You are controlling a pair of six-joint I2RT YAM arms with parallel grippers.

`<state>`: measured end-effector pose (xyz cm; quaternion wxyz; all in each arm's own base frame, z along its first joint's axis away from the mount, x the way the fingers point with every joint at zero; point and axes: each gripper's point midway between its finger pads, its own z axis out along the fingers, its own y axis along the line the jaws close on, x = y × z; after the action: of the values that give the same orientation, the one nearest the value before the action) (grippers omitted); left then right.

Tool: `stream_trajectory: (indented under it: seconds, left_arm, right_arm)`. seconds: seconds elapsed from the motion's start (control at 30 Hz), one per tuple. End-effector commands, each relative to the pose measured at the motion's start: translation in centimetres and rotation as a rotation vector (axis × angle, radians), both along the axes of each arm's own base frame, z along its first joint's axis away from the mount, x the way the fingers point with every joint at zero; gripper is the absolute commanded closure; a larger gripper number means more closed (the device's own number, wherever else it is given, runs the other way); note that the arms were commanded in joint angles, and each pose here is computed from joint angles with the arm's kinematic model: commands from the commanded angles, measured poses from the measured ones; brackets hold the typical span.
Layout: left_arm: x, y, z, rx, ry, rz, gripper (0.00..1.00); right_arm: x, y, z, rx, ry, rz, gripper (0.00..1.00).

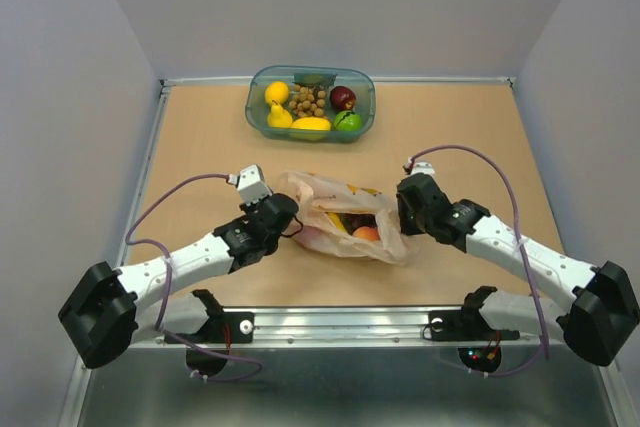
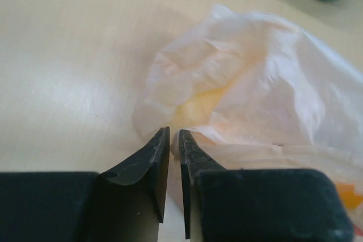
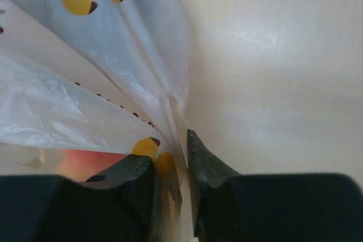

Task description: Untie the knot of the plastic bag and take out the fruit

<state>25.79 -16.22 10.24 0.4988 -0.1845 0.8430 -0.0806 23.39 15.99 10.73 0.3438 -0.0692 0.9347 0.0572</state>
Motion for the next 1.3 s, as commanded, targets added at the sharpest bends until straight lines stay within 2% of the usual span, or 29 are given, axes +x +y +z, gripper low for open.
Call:
stream_trajectory:
  seconds: [0.0,0.07,0.17,0.23,0.27,0.3,0.33,0.37,0.43,0.6,0.83,0.93,1.03,1.13,1.27]
  left_arm:
    - [1.7,2.7,1.6,-0.063,-0.063,0.088,0.83]
    - [2.7,4.3,1.9,-0.103,-0.064,0.123,0.84]
    - [4.5,5.1,4.5,-0.149,-0.129,0.136,0.84]
    - [5.3,4.6,7.9,-0.143,-0.188,0.094,0.75]
    - [5.2,3.6,9.1,-0.157,-0.201,0.029,0.68]
    - [5.3,2.6,10.8,-0.173,-0.240,-0.028,0.47]
    - [4.9,1.8,12.8,-0.151,-0.291,-0.117,0.35]
    - [4.1,-0.8,14.9,-0.197,-0.339,-0.247,0.18]
    - [2.3,-3.4,17.3,-0.200,-0.395,-0.400,0.11]
    - [-3.8,-11.6,18.4,-0.167,-0.437,-0.704,0.12]
    - [-3.3,-17.2,13.6,-0.021,-0.368,-0.723,0.27]
    - [-2.5,-18.7,10.3,0.048,-0.305,-0.699,0.31]
    - [-3.4,-19.8,6.7,0.081,-0.204,-0.727,0.36]
    - [-5.8,-19.5,3.6,0.114,-0.115,-0.767,0.42]
    - [-10.3,-17.1,-2.8,0.133,0.070,-0.812,0.48]
  right_arm:
    - [1.1,-4.1,0.5,0.076,-0.090,-0.299,0.74]
    - [1.7,-4.5,0.5,0.125,-0.111,-0.341,0.75]
    - [1.7,-3.1,0.2,0.185,-0.097,-0.285,0.74]
    - [1.8,-2.0,0.4,0.216,-0.083,-0.238,0.73]
    - [1.8,-1.2,0.7,0.237,-0.082,-0.195,0.73]
    - [1.8,-0.8,1.1,0.244,-0.089,-0.168,0.73]
    - [2.0,-0.5,1.7,0.255,-0.100,-0.149,0.73]
    - [2.0,-0.2,2.2,0.258,-0.109,-0.121,0.72]
    - [2.3,0.1,3.0,0.256,-0.127,-0.093,0.71]
    - [2.8,0.5,3.8,0.253,-0.141,-0.072,0.73]
    - [3.0,1.1,3.7,0.253,-0.122,-0.046,0.78]
    - [3.3,1.2,4.1,0.252,-0.136,-0.044,0.78]
    - [4.0,0.5,4.6,0.230,-0.167,-0.085,0.79]
    - [5.0,-0.8,4.8,0.181,-0.207,-0.154,0.83]
    - [7.2,-2.6,4.8,0.139,-0.242,-0.282,0.82]
